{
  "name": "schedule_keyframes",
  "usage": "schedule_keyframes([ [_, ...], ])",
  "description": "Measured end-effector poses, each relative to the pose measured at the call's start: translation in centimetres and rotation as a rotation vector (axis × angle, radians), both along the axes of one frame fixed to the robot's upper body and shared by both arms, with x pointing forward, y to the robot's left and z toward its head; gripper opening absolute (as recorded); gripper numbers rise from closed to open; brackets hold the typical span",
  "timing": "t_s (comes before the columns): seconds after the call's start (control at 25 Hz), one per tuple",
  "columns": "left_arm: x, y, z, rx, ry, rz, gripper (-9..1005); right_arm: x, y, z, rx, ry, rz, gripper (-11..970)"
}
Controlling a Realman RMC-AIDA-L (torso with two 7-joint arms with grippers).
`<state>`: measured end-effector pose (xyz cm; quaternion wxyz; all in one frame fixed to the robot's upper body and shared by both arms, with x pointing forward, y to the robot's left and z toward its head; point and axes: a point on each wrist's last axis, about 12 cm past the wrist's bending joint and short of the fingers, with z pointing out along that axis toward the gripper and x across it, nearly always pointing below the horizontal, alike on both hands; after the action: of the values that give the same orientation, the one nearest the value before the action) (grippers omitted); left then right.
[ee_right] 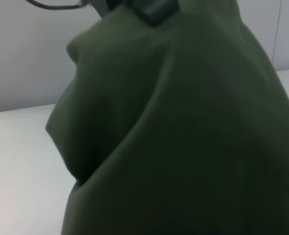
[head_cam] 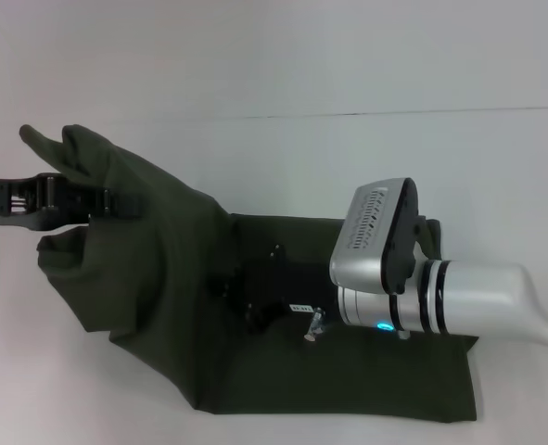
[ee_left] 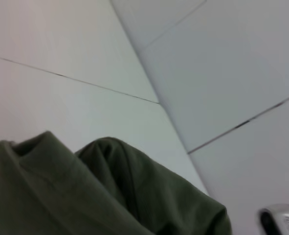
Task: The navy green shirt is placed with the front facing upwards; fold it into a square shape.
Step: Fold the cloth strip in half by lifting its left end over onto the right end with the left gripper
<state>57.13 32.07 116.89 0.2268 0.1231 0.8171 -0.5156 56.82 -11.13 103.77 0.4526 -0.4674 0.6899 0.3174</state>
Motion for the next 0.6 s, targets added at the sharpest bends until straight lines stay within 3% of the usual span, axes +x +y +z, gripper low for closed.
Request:
schedule_keyframes([
  [0.08, -0.1, -0.1, 0.2, -0.019, -0.006, -0.012, 114, 0.1, 0.4, 0.2, 0.001, -0.003, 0.0, -1],
  [0.6, -0.7, -0.5, 1.6, -0.141, -0.07, -0.076, 114, 0.3, 3.4, 1.6, 0.028, -0.049, 0.06, 5],
])
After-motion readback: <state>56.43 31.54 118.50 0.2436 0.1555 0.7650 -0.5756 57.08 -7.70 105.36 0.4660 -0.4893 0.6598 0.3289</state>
